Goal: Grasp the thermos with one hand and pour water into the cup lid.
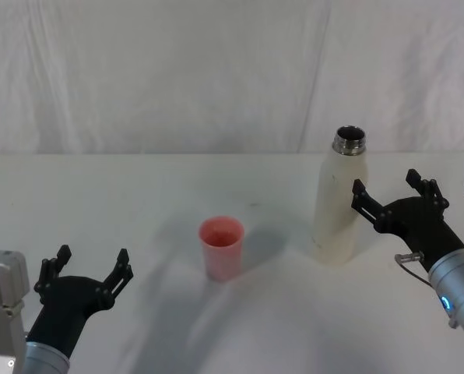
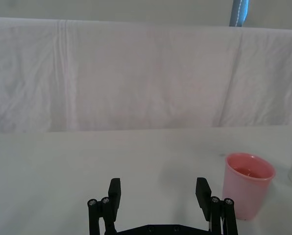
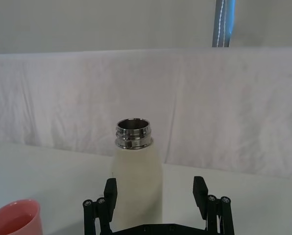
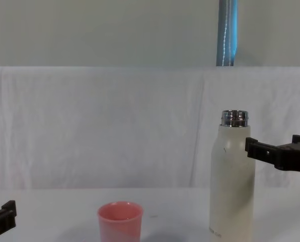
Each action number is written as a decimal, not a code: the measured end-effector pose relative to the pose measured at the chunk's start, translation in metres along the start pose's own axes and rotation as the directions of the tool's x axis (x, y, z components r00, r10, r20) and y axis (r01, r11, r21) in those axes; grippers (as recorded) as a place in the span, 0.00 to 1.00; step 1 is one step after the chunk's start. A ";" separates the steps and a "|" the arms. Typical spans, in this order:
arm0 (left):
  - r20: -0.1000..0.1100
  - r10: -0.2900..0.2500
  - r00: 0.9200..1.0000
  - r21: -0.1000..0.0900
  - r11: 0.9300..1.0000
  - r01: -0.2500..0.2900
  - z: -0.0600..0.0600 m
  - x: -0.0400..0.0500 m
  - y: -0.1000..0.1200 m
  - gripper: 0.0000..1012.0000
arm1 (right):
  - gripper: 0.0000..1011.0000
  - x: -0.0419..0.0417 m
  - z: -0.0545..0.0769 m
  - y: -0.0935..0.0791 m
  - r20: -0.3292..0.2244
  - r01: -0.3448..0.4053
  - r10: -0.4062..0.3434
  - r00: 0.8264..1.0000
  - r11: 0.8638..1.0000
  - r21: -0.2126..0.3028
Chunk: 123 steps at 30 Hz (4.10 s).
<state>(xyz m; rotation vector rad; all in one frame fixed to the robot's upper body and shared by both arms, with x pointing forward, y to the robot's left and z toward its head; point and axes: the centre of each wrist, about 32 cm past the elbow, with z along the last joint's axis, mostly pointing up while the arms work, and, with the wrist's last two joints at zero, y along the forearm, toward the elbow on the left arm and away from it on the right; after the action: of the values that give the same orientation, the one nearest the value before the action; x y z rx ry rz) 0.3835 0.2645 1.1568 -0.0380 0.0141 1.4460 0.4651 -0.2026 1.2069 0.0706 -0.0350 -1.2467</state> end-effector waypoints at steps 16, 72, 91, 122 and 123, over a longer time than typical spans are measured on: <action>0.000 0.000 1.000 0.000 1.000 0.000 0.000 0.0000 0.000 0.99 | 0.99 0.0021 0.006 0.003 0.012 -0.057 0.058 0.998 0.995 -0.077; 0.000 0.000 1.000 0.000 1.000 0.000 0.000 0.0000 0.000 0.99 | 0.99 0.0013 -0.012 0.041 0.037 -0.075 0.080 0.996 0.989 -0.130; 0.000 0.000 1.000 0.000 1.000 0.000 0.000 0.0000 0.000 0.99 | 0.99 -0.0041 -0.017 0.052 0.006 -0.063 0.065 0.998 0.989 -0.136; 0.000 0.000 1.000 0.000 1.000 0.000 0.000 0.0000 0.000 0.99 | 0.99 -0.0125 -0.025 0.069 -0.041 -0.013 0.007 0.999 0.992 -0.128; 0.000 0.000 1.000 0.000 1.000 0.000 0.000 0.0000 0.000 0.99 | 0.99 -0.0125 -0.025 0.069 -0.041 -0.013 0.007 0.999 0.992 -0.128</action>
<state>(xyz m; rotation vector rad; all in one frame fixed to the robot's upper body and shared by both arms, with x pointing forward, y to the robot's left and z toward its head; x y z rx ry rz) 0.3835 0.2645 1.1568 -0.0380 0.0140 1.4460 0.5278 -0.1681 1.1868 -0.0158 0.0793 -1.2343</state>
